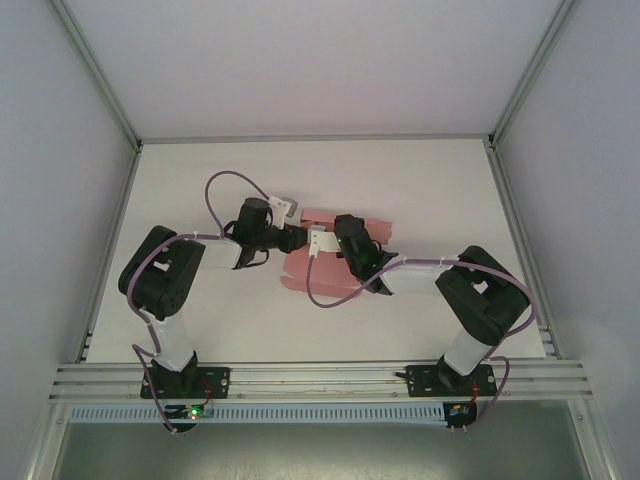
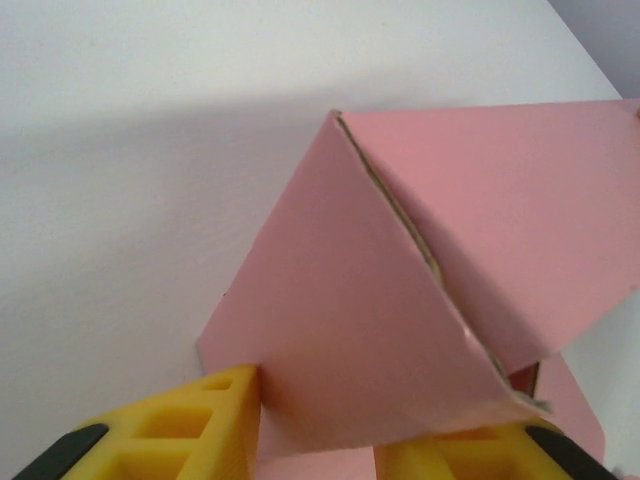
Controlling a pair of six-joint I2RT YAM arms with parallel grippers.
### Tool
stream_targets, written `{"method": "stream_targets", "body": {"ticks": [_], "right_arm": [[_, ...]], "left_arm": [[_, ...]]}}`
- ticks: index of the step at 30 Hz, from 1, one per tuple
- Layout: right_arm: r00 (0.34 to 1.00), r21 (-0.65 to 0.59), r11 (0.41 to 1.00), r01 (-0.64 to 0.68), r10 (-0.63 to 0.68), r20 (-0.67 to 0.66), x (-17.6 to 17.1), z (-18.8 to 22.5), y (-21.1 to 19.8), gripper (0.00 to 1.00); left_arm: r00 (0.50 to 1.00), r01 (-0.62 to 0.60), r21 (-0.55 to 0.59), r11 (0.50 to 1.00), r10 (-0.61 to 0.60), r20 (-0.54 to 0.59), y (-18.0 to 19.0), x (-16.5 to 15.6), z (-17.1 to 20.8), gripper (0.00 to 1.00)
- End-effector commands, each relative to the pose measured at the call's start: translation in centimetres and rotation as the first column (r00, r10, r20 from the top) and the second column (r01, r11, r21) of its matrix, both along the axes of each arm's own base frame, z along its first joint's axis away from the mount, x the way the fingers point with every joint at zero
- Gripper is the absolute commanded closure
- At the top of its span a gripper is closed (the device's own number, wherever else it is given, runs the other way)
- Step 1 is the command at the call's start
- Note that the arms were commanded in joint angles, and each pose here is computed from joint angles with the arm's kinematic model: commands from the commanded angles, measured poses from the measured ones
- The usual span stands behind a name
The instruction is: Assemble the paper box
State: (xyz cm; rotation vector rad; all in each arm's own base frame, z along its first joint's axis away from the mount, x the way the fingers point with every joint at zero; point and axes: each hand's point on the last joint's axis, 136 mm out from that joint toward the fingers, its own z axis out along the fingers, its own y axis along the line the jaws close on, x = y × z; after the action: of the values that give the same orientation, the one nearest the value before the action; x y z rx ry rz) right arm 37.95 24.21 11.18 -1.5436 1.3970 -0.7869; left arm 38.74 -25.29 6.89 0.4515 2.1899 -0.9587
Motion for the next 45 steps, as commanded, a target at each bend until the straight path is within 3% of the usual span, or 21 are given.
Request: {"method": "stream_targets", "body": {"ticks": [1,3,5,7,12,14,17,22,28,30,35,40,41,43,45], "right_arm": [[0.985,0.003,0.992,-0.128,0.127,-0.120,-2.4,-2.5,2.4,1.00],[0.983,0.011,0.991,-0.135,0.135,-0.125,-2.5,-2.4,2.6,1.00],[0.980,0.028,0.990,-0.141,0.143,-0.140,-2.8,-2.4,2.8,1.00],[0.976,0.033,0.990,-0.140,0.143,-0.166,-3.1,-2.6,2.8,1.00],[0.972,0.048,0.989,-0.142,0.149,-0.180,-3.3,-2.7,3.0,1.00],[0.968,0.051,0.988,-0.147,0.154,-0.197,-3.5,-2.9,3.0,1.00],[0.967,0.047,0.989,-0.141,0.147,-0.207,-3.5,-3.1,3.0,1.00],[0.964,0.031,0.994,-0.108,0.113,-0.239,-3.9,-3.5,2.1,1.00],[0.965,0.041,0.998,-0.049,0.058,-0.255,-4.7,-3.0,0.3,1.00],[0.965,0.050,0.998,-0.031,0.043,-0.257,-4.6,-2.6,-0.1,1.00],[0.963,0.061,0.998,-0.004,0.020,-0.270,-4.4,-2.5,-0.8,1.00],[0.960,0.067,0.998,0.013,0.007,-0.278,-4.2,-2.9,-1.1,1.00],[0.961,0.069,0.998,0.017,0.003,-0.278,-4.1,-2.9,-1.1,1.00],[0.961,0.069,0.997,0.029,-0.009,-0.276,-4.0,-2.8,-1.3,1.00],[0.961,0.060,0.997,0.042,-0.024,-0.276,-3.9,-2.8,-1.7,1.00]], "left_arm": [[0.995,-0.022,-0.024,0.999,0.024,0.093,-0.8,1.8,2.0,0.69],[0.993,-0.071,0.015,0.997,0.069,0.091,-0.2,2.4,1.7,0.70],[0.988,-0.132,0.082,0.988,0.125,0.094,0.5,3.0,0.9,0.61],[0.982,-0.178,0.141,0.974,0.166,0.092,0.7,3.3,0.3,0.60],[0.920,-0.391,0.230,0.891,0.377,0.104,3.4,5.1,-1.5,0.69],[0.915,-0.403,0.228,0.886,0.389,0.106,3.4,5.3,-1.8,0.75],[0.908,-0.418,0.220,0.882,0.403,0.109,3.4,5.5,-2.1,0.76],[0.879,-0.471,0.306,0.827,0.470,0.081,4.8,5.7,-2.9,0.77],[0.787,-0.579,0.426,0.695,0.614,0.069,8.5,4.8,-4.9,0.81],[0.756,-0.605,0.467,0.645,0.650,0.082,9.6,4.5,-5.2,0.87],[0.707,-0.646,0.486,0.589,0.702,0.089,10.9,3.9,-6.0,1.00],[0.656,-0.668,0.566,0.483,0.742,0.140,12.9,3.3,-6.7,1.00],[0.650,-0.673,0.562,0.480,0.747,0.140,13.0,3.2,-6.8,1.00],[0.687,-0.657,0.518,0.547,0.718,0.114,11.9,2.9,-7.1,0.95],[0.704,-0.641,0.524,0.561,0.701,0.112,11.8,2.3,-7.1,0.94]]}}
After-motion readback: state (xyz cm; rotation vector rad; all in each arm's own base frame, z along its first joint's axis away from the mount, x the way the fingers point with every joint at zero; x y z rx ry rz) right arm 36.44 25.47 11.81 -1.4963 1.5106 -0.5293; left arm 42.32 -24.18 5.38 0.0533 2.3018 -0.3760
